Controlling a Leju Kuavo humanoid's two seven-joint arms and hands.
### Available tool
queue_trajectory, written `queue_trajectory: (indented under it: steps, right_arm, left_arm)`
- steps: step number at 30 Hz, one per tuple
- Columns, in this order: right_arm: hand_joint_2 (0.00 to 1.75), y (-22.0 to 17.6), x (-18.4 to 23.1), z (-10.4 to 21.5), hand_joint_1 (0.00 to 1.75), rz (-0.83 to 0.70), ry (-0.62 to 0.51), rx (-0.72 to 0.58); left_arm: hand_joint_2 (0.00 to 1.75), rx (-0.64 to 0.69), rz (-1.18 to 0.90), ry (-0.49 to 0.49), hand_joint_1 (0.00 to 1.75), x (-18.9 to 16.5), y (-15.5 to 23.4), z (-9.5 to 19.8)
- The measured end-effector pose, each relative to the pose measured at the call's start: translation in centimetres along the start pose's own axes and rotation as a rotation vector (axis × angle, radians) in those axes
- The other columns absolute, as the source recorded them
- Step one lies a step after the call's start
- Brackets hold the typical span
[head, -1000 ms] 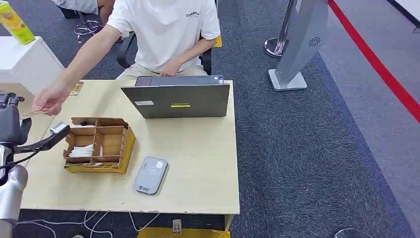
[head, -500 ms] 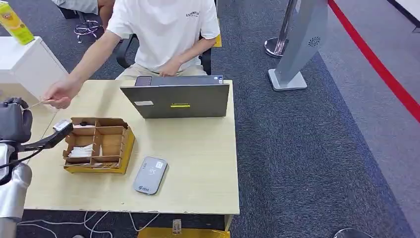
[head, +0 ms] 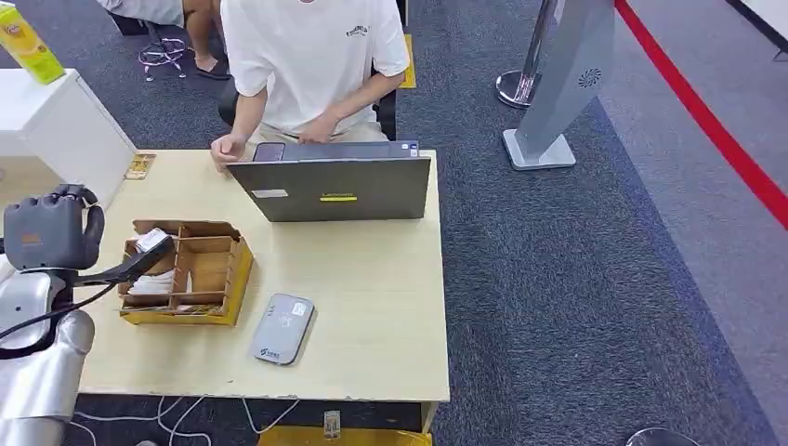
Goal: Pass the card to the sensor for recognition and then transmit it.
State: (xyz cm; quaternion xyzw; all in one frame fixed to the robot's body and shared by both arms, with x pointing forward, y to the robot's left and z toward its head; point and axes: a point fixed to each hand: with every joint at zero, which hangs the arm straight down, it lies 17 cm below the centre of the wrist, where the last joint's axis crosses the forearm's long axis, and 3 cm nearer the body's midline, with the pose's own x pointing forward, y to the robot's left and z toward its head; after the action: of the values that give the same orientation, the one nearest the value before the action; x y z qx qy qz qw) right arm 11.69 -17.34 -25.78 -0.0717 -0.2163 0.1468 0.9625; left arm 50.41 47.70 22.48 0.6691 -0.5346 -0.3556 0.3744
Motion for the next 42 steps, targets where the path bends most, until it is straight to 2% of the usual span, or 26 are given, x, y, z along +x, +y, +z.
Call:
queue_trajectory:
  steps: [4,7,11,13,18,23,28,30,34,42]
  right_arm:
    - [0.0,0.0,-0.1,0.0,0.0,-0.005,0.004,-0.002]
    - [0.0,0.1,-0.1,0.0,0.0,-0.015,0.007,-0.004]
    - [0.0,0.2,0.0,0.1,0.0,-0.021,0.009,-0.011]
    - [0.0,0.2,-0.1,0.1,0.0,-0.032,0.012,-0.014]
    - [0.0,0.2,-0.2,0.2,0.0,-0.059,0.02,-0.019]
    - [0.0,0.2,-0.3,0.2,0.0,-0.059,0.026,-0.02]
    - [0.0,0.2,-0.4,0.2,0.0,-0.072,0.035,-0.022]
    - [0.0,0.2,-0.5,0.2,0.0,-0.074,0.038,-0.022]
    - [0.0,0.1,-0.6,0.2,0.0,-0.078,0.043,-0.023]
    - [0.0,0.2,-0.7,0.2,0.0,-0.08,0.05,-0.023]
  left_arm:
    - [1.75,0.029,0.014,-0.046,1.75,1.9,0.7,0.4]
    - [1.75,0.074,0.028,-0.143,1.75,6.9,1.9,2.1]
    - [1.75,0.091,0.077,-0.299,1.75,16.8,3.6,6.5]
    - [1.75,0.057,0.121,-0.341,1.75,20.8,4.0,8.5]
    - [1.75,-0.065,0.186,-0.396,1.75,26.1,3.0,11.3]
    - [1.75,-0.147,0.218,-0.396,1.75,27.7,1.6,12.4]
    - [1.75,-0.418,0.178,-0.346,1.75,27.3,-4.8,15.2]
    - [1.75,-0.479,0.166,-0.322,1.75,27.0,-6.8,16.5]
    - [1.75,-0.549,0.152,-0.276,1.75,26.6,-9.0,18.4]
    - [1.75,-0.59,0.165,-0.236,1.75,26.8,-9.9,19.7]
